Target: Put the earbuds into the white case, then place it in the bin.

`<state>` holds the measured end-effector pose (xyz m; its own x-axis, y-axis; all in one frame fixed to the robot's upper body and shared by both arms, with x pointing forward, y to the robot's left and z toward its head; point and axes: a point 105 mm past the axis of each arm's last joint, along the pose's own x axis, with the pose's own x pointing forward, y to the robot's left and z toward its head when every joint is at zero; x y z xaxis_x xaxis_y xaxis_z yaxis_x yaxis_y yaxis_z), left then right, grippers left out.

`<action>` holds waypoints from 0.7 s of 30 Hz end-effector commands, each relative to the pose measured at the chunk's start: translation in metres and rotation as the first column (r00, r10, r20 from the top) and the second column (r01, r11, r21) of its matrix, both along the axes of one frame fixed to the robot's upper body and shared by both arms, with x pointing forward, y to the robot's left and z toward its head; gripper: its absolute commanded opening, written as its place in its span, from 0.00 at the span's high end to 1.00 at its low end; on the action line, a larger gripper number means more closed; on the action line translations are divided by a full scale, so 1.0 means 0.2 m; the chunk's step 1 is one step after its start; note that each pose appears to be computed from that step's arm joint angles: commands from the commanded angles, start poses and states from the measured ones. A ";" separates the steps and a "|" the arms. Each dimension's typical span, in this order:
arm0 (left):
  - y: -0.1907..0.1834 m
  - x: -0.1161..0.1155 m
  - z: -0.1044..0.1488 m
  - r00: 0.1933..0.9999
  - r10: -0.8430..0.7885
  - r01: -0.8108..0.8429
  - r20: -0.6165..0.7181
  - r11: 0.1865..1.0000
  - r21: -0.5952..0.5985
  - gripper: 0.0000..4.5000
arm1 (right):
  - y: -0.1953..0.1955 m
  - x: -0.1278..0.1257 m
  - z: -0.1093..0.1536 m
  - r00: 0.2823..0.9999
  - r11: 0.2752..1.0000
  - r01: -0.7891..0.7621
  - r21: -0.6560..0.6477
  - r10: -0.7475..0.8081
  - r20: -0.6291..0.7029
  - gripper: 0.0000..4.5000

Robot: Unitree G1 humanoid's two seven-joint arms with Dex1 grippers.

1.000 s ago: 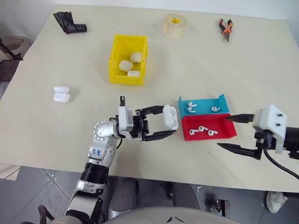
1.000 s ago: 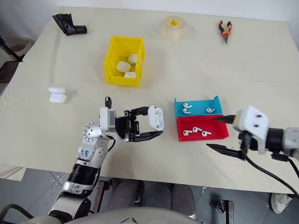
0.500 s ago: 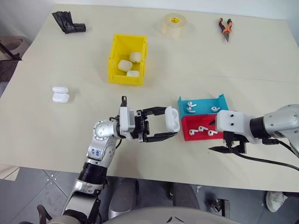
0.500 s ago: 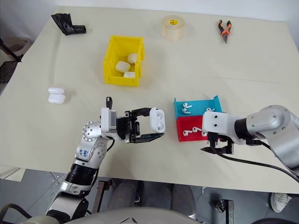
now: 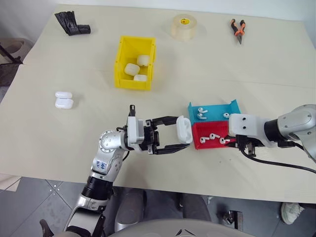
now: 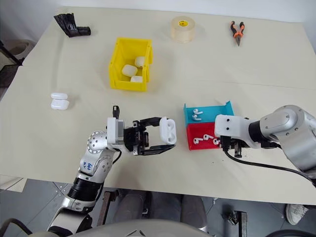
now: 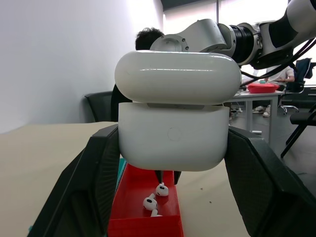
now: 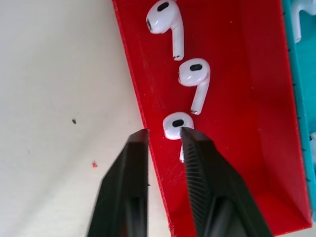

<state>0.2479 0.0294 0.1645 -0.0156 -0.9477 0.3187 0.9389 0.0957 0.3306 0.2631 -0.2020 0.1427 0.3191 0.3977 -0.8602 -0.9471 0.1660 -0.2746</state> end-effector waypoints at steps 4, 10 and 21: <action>-0.01 -0.03 0.05 0.999 -0.009 0.010 0.033 1.000 -0.026 0.38 | 0.00 0.04 0.01 1.000 1.000 -0.008 -0.007 0.008 0.028 0.75; -0.01 -0.03 0.05 0.999 -0.008 0.009 0.031 1.000 -0.026 0.38 | 0.01 0.07 0.01 0.999 1.000 -0.004 -0.005 0.005 0.051 0.75; 0.00 -0.02 0.05 0.999 0.002 -0.001 0.032 1.000 -0.028 0.38 | 0.03 0.06 -0.01 0.999 0.999 -0.029 -0.024 0.029 0.027 0.75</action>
